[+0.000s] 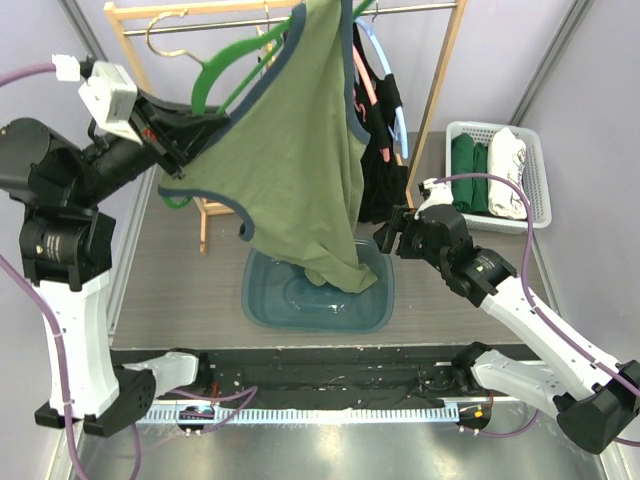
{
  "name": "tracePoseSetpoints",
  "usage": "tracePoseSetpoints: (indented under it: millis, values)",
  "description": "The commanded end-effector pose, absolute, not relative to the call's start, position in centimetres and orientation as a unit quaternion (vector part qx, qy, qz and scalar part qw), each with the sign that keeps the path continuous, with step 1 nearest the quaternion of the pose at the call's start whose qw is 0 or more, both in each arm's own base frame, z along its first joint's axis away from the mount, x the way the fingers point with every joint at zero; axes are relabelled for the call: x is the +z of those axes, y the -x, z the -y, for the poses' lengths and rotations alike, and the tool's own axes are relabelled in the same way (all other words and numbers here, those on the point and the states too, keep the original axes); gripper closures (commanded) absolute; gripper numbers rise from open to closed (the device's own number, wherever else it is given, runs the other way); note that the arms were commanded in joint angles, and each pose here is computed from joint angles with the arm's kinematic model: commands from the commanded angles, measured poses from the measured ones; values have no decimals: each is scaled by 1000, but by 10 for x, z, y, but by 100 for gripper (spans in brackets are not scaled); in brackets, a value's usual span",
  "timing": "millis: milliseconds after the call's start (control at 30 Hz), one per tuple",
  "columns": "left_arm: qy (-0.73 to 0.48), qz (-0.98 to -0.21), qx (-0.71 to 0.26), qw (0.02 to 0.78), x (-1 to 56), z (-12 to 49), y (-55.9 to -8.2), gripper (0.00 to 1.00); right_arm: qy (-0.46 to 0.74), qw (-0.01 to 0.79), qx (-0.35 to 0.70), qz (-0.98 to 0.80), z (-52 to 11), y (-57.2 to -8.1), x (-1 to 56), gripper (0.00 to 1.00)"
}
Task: Remove the tank top from the hanger
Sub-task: Pick up the hanger from the clothesline.
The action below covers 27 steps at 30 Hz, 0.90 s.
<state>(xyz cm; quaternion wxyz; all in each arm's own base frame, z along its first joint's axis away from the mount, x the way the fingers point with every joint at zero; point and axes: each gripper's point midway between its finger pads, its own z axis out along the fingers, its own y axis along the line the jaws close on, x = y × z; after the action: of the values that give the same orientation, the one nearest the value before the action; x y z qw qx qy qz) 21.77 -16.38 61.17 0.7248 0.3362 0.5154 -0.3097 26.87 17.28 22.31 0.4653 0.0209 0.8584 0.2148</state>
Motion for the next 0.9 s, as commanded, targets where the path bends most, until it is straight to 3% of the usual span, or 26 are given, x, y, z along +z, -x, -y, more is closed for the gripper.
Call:
tracePoseSetpoints:
  millis: [0, 300, 567, 867]
  values:
    - [-372, -482, -320, 726, 614, 164, -161, 100, -23, 487, 228, -843, -176, -274, 242, 26]
    - [-390, -548, -372, 640, 525, 168, -122, 100, 7, 510, 254, -822, -178, -264, 269, 22]
    - [-370, -618, -321, 614, 433, 158, -167, 100, 55, 548, 309, -775, -179, -235, 315, 14]
    - [-385, -627, -310, 602, 416, 163, -195, 100, 79, 573, 367, -729, -192, -225, 351, 12]
